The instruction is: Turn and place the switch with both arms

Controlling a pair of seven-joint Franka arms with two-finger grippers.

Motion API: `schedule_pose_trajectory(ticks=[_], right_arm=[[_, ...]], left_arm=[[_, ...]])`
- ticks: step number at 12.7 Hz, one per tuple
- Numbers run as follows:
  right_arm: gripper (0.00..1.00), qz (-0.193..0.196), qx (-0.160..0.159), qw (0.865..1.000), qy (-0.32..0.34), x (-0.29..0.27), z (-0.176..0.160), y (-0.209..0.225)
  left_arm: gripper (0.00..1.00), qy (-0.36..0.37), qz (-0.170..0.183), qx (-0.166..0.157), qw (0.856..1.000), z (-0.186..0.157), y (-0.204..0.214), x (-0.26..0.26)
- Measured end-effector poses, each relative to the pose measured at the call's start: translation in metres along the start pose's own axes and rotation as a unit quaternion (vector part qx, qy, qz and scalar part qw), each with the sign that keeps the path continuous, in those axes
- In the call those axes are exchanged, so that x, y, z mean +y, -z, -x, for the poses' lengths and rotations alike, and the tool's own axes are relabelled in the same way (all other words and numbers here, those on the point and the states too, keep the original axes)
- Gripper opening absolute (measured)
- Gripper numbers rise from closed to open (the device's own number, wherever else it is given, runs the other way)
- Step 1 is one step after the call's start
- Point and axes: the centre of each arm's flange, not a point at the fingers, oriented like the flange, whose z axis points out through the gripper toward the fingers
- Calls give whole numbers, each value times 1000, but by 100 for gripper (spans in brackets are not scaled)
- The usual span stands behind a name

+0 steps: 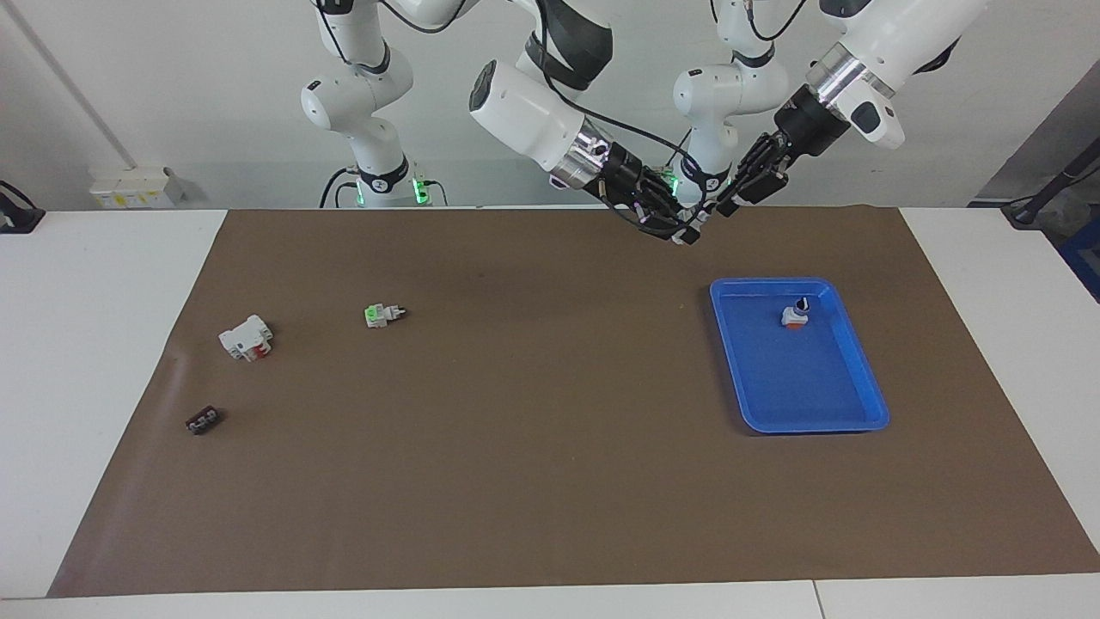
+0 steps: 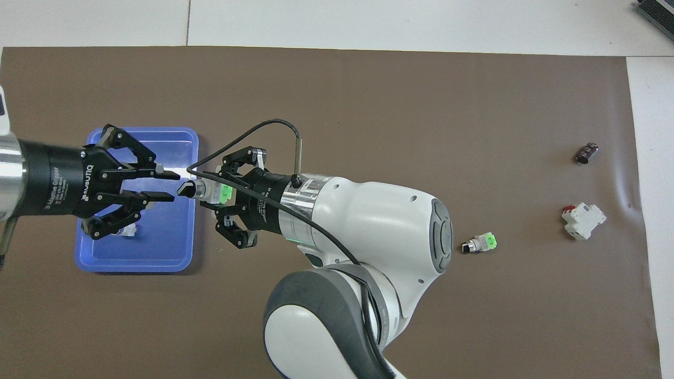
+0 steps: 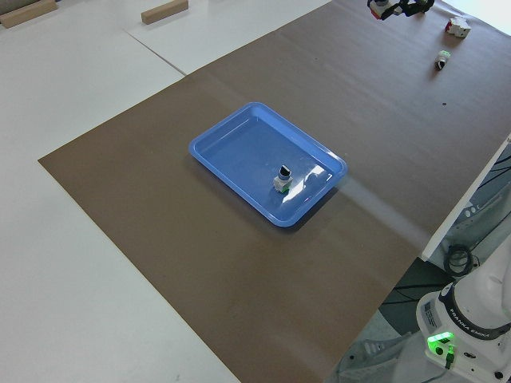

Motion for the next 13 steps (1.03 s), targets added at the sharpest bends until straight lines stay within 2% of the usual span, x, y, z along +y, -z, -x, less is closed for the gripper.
schedule_pose_trajectory(ticks=[3, 7, 10, 11, 13], right_arm=[[42, 0, 0, 1000, 0, 0, 0, 0], [42, 0, 0, 1000, 0, 0, 0, 0], [42, 0, 0, 1000, 1, 0, 0, 0], [42, 0, 0, 1000, 1, 0, 0, 0], [42, 0, 0, 1000, 1, 0, 0, 0]], left_arm=[[31, 10, 9, 4, 1000, -2, -2, 2], [32, 11, 5, 6, 1000, -2, -7, -1], [35, 12, -1, 8, 1000, 0, -11, -3], [40, 13, -4, 8, 1000, 3, -13, -5], [38, 13, -7, 7, 1000, 9, -15, -6]])
